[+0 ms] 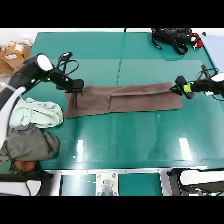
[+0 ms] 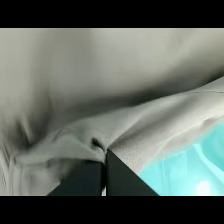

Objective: Fold the shirts.

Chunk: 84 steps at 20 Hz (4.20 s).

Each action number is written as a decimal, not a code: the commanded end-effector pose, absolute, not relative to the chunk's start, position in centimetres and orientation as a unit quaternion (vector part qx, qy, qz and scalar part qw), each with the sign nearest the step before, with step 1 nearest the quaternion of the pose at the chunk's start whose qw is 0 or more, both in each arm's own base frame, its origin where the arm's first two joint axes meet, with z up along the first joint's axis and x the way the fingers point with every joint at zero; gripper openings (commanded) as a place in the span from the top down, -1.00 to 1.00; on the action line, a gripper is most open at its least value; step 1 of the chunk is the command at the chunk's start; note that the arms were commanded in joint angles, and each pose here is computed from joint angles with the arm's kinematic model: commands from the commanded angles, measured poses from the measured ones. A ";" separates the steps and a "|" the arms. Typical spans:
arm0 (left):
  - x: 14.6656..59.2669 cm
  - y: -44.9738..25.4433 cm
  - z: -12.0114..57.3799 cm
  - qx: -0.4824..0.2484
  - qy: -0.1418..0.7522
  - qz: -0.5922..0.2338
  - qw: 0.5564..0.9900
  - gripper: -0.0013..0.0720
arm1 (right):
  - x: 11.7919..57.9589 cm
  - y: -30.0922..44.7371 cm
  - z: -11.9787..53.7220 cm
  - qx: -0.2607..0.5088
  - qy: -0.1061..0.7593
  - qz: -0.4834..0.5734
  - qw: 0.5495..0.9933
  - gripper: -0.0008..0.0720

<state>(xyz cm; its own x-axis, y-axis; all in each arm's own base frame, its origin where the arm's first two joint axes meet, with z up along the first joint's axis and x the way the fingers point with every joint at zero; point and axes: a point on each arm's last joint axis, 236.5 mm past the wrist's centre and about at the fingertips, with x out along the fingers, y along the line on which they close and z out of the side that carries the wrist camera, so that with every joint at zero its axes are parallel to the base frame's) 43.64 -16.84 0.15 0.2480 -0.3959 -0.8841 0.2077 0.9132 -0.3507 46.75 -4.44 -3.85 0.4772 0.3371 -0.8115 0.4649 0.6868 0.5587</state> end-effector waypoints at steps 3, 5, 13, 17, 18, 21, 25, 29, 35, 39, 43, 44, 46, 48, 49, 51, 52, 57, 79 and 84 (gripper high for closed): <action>50.9 -16.4 -1.9 -0.096 0.530 -0.166 0.826 -0.94 | 52.0 -6.0 -5.5 0.396 0.496 -0.035 0.772 0.15; 52.0 -14.7 0.0 -0.097 0.521 -0.157 0.833 -0.94 | 51.4 -8.3 -3.5 0.374 0.501 -0.011 0.780 0.14; 49.6 -11.9 2.0 -0.131 0.580 -0.147 0.790 -0.35 | 43.9 -13.8 -6.9 0.362 0.578 0.052 0.730 -0.43; 49.1 -13.7 2.7 -0.157 0.582 -0.177 0.778 0.88 | 44.7 -10.2 -9.9 0.384 0.584 0.120 0.705 -0.43; 49.1 -13.7 2.7 -0.158 0.581 -0.178 0.778 0.88 | 44.7 -10.2 -10.0 0.384 0.584 0.121 0.705 -0.43; 48.8 -15.5 3.3 -0.173 0.578 -0.201 0.772 0.88 | 45.1 -6.5 -12.0 0.372 0.605 0.159 0.685 -0.40; 47.9 -19.9 3.4 -0.132 0.568 -0.243 0.775 0.88 | 45.4 -4.9 -11.0 0.349 0.611 0.193 0.684 0.86; 48.1 -27.0 3.0 -0.110 0.530 -0.281 0.792 0.88 | 45.6 -5.4 -5.6 0.334 0.603 0.216 0.692 0.94; 43.1 -43.3 -3.8 -0.130 0.523 -0.383 0.750 0.88 | 43.8 -4.2 8.3 0.269 0.543 0.217 0.765 0.94; 40.9 -51.5 -5.9 -0.171 0.514 -0.421 0.728 0.91 | 40.3 -1.1 15.6 0.216 0.515 0.244 0.793 0.94; 39.7 -55.2 -6.1 -0.205 0.515 -0.444 0.704 0.90 | 39.2 0.7 17.7 0.196 0.504 0.256 0.801 0.94; 39.6 -55.1 -6.2 -0.205 0.519 -0.444 0.701 0.90 | 39.2 0.7 17.6 0.197 0.506 0.256 0.800 0.94; 39.4 -54.2 -6.3 -0.203 0.535 -0.448 0.687 0.90 | 39.1 0.8 17.0 0.203 0.511 0.256 0.795 0.94; 39.6 -52.0 -5.5 -0.200 0.558 -0.454 0.665 0.91 | 38.9 0.9 16.4 0.208 0.516 0.256 0.790 0.94; 40.0 -50.2 -4.5 -0.197 0.568 -0.457 0.655 0.91 | 38.9 0.9 16.4 0.209 0.517 0.257 0.789 0.94; 41.5 -45.5 -1.9 -0.186 0.580 -0.458 0.648 0.91 | 38.9 1.9 16.6 0.218 0.521 0.261 0.783 0.94; 42.6 -42.8 -0.5 -0.169 0.579 -0.451 0.657 0.91 | 38.9 2.8 16.8 0.222 0.520 0.271 0.779 0.94; 47.6 -28.5 8.4 -0.129 0.539 -0.381 0.740 0.91 | 40.1 11.1 17.8 0.219 0.511 0.315 0.769 0.94; 48.5 -12.7 10.9 -0.146 0.551 -0.312 0.760 0.91 | 46.6 13.5 2.5 0.220 0.581 0.165 0.766 -0.50; 48.8 -12.7 11.0 -0.148 0.547 -0.311 0.763 0.91 | 41.7 10.5 -7.6 0.275 0.646 0.125 0.701 -0.51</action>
